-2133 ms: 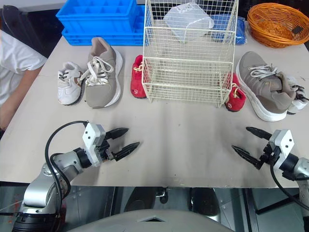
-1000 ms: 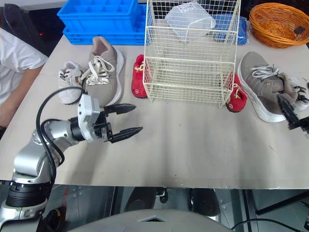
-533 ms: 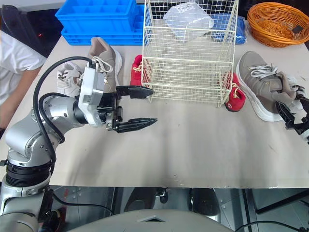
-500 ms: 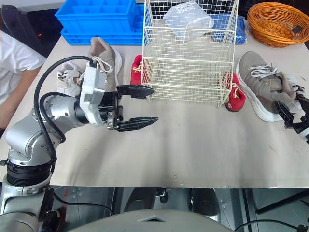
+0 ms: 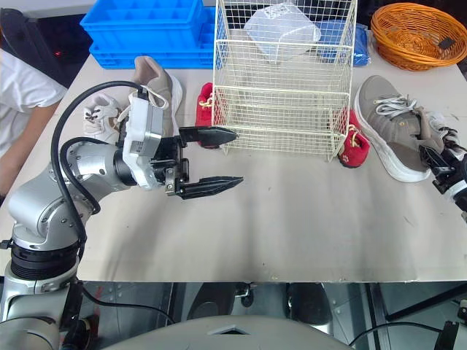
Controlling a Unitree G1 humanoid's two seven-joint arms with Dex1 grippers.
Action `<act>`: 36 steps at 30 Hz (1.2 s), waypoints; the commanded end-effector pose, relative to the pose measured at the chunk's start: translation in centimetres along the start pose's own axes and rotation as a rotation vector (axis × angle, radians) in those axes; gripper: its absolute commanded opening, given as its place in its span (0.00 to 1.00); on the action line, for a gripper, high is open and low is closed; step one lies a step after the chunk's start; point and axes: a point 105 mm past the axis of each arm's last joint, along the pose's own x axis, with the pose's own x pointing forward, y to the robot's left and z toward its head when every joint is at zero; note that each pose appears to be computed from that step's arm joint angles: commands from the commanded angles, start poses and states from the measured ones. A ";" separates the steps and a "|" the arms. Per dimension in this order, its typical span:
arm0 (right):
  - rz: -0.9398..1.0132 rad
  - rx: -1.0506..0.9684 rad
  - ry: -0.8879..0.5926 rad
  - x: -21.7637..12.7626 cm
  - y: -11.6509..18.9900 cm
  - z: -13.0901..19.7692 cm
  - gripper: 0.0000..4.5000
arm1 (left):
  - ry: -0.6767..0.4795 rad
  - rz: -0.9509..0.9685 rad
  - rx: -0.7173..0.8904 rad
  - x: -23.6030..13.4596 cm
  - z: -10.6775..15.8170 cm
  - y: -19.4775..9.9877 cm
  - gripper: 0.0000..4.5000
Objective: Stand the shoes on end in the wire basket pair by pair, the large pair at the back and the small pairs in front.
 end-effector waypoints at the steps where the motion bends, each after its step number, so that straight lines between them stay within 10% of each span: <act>1: 0.008 -0.023 -0.089 -0.1 0.6 1.7 0.01 | -0.008 -0.026 0.050 0.0 0.9 -0.4 1.00; 9: -0.047 -0.112 -0.562 -2.2 1.1 11.9 0.01 | 0.003 -0.023 0.054 -0.4 0.6 0.2 1.00; 16: 0.231 -0.296 -0.742 -3.0 8.1 17.6 0.01 | -0.022 0.018 0.097 -1.8 2.1 2.0 1.00; 30: 1.069 -0.743 -0.358 -3.0 20.5 14.5 0.01 | -0.180 -0.004 0.142 -6.7 9.2 1.7 1.00; 36: 1.338 -0.945 -0.236 -4.0 23.0 13.0 0.01 | -0.033 -0.020 0.084 -5.7 6.5 1.3 1.00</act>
